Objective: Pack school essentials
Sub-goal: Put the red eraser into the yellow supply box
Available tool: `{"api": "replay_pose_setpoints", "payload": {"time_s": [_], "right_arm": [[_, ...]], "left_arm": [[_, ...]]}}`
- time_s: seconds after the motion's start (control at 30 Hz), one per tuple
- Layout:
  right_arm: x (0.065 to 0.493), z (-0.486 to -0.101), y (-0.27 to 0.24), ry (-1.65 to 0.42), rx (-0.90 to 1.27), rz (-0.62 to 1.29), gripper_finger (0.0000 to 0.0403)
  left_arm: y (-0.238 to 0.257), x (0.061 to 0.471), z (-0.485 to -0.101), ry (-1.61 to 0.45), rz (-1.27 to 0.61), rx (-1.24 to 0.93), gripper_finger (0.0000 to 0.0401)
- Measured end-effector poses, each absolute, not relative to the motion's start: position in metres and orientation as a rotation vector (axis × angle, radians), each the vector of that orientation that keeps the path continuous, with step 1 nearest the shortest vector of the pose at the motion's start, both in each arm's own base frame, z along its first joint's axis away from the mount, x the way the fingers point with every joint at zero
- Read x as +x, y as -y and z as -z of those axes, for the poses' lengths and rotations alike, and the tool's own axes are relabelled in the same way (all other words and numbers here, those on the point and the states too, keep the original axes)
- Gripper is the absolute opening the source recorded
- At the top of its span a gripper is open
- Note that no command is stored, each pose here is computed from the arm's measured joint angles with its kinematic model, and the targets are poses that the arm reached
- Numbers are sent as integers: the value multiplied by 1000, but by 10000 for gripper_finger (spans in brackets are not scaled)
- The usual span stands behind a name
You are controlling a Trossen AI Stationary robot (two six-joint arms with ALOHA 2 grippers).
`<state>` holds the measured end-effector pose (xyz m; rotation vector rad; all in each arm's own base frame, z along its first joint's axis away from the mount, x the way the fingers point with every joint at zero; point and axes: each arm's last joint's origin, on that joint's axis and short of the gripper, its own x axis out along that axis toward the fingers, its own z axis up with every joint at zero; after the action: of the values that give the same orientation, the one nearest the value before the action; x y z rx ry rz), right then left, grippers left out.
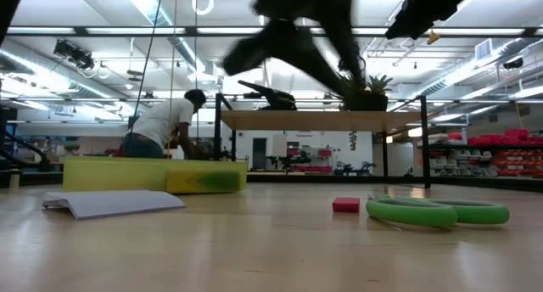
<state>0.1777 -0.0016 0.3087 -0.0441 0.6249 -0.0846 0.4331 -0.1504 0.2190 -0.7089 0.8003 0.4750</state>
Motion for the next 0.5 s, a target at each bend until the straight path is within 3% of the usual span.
{"api": "replay_pose_setpoints", "payload": {"time_s": [0.5], "right_arm": [[179, -310, -1, -606, -15, -2, 39]], "left_arm": [[141, 479, -174, -964, -762, -933, 161]]}}
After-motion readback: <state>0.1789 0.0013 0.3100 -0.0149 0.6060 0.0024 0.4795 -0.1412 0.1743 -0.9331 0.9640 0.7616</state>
